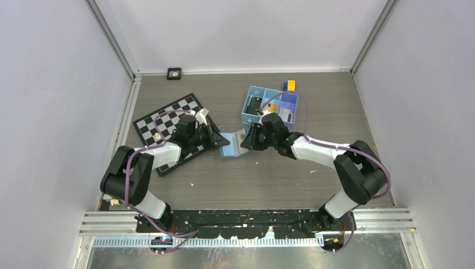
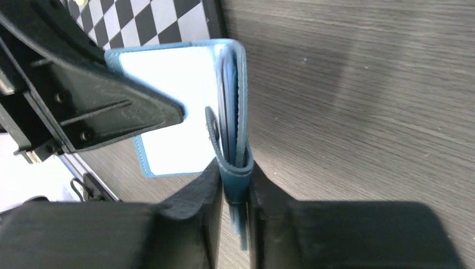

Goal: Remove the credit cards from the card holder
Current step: Remove the credit card from the card holder.

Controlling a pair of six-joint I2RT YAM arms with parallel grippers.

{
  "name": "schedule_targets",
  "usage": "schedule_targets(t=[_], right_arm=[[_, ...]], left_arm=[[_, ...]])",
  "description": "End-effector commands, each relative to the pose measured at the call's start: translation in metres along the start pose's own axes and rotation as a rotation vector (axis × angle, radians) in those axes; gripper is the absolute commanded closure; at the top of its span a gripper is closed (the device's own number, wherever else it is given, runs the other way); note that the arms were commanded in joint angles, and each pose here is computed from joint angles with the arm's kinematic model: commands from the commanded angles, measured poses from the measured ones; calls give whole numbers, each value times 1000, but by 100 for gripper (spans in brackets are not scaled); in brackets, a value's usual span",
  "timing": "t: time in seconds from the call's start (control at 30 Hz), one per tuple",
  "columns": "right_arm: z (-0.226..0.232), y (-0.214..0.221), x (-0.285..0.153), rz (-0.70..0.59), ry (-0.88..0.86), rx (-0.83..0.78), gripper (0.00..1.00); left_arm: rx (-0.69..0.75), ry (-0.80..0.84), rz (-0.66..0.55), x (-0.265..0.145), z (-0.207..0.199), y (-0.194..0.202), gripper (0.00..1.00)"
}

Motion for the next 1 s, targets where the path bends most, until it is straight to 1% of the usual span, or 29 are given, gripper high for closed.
schedule_targets(t=[0.0, 0.03, 0.07, 0.13, 0.2, 0.3, 0.37, 0.5, 0.6, 0.7, 0.87, 0.97], right_arm=[[17, -29, -13, -95, -92, 52, 62], [13, -31, -13, -101, -86, 67, 54], [9, -33, -14, -110, -80, 81, 50], [4, -36, -17, -123, -78, 102, 49], [3, -37, -18, -128, -81, 113, 54], [3, -38, -18, -125, -88, 117, 67], [4, -37, -17, -115, -93, 117, 73], [6, -36, -16, -106, -108, 111, 78], [10, -34, -15, -88, -130, 108, 74], [10, -33, -13, -79, -134, 108, 74], [13, -32, -13, -74, -146, 98, 63], [13, -31, -13, -73, -146, 94, 59]], left_arm=[[21, 75, -41, -6, -13, -10, 100], [21, 81, -53, -8, -14, -12, 100], [18, 89, -62, -10, -15, -13, 100], [14, 107, -82, -14, -17, -16, 100], [11, 121, -88, -15, -18, -17, 100], [7, 139, -82, -15, -21, -17, 100], [2, 145, -83, -15, -21, -17, 100], [-10, 141, -88, -16, -19, -18, 100], [-11, 150, -88, -17, -20, -19, 100], [-7, 167, -91, -17, -24, -20, 100], [-3, 195, -100, -20, -29, -22, 100], [-2, 204, -102, -20, -32, -23, 100]])
Point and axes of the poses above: each gripper's point midway between its finger pads, its own x axis out along the fingers, its own z axis along the line the jaws close on, y = z × x, the point moved 1 cm from there along -x, back along the fingers, and after that the axes turned 1 degree about x, right-handed, at the moved point
